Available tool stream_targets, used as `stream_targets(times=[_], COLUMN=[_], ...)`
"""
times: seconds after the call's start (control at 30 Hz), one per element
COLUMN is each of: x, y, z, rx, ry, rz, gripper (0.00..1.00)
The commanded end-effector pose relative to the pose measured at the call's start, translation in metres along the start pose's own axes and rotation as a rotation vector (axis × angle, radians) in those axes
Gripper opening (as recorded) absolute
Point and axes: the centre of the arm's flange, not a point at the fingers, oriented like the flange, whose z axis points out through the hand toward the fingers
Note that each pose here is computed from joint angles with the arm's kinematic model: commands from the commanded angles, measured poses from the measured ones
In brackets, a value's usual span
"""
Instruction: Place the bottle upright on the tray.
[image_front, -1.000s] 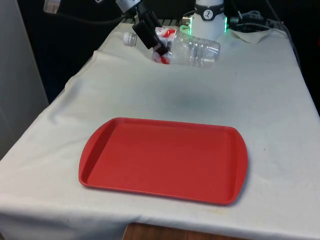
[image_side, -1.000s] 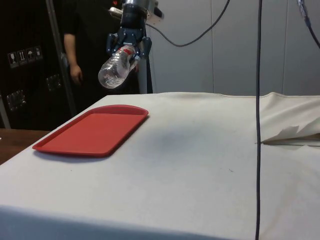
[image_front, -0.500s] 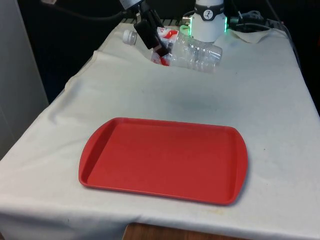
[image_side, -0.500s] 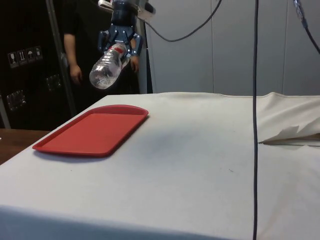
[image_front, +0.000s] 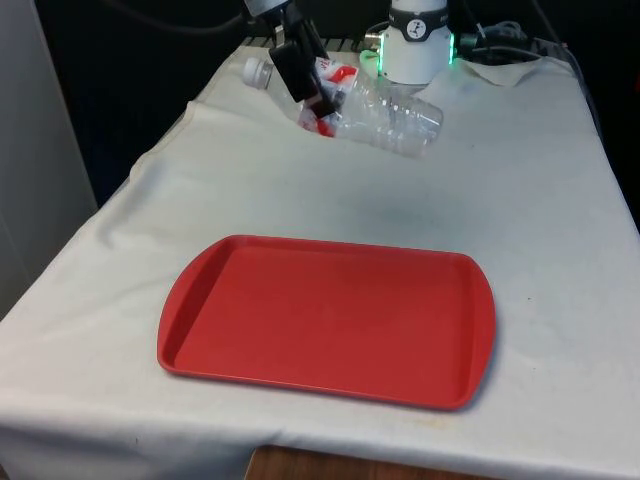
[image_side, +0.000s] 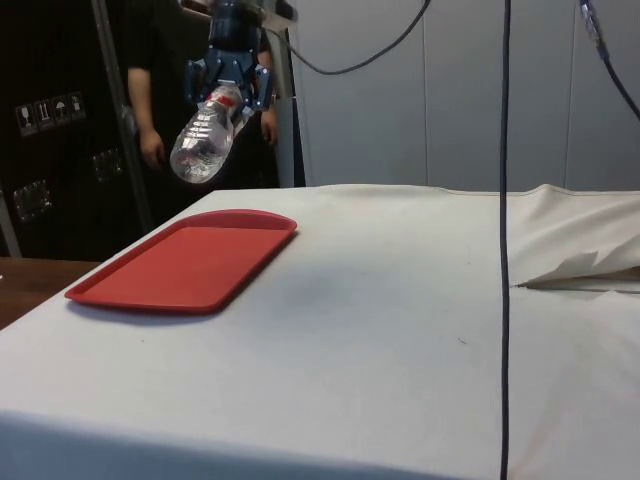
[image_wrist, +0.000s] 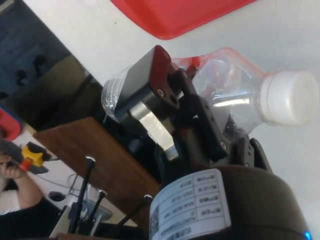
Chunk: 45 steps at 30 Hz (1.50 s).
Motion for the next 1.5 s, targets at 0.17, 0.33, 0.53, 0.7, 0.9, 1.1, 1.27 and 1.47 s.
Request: stream_targets(times=[0.17, 0.33, 0.53, 0.7, 0.9, 1.1, 1.27, 1.47], x=[-0.005, -0.008, -0.01, -0.013, -0.016, -0.019, -0.021, -0.023], y=[-0.009, -0.014, -0.017, -0.025, -0.03, -0.036, -0.04, -0.044], z=[0.001, 0.002, 0.002, 0.002, 0.001, 0.001, 0.001, 0.0], rx=[-0.007, -0.015, -0.024, -0.032, -0.039, -0.049, -0.057, -0.065], ry=[0.054, 0.083, 0.104, 0.155, 0.192, 0.239, 0.27, 0.302], rz=[-0.001, -0.003, -0.01, -0.006, -0.008, -0.009, -0.01, -0.009], gripper=[0.14, 0.14, 0.14, 0.14, 0.14, 0.14, 0.14, 0.14])
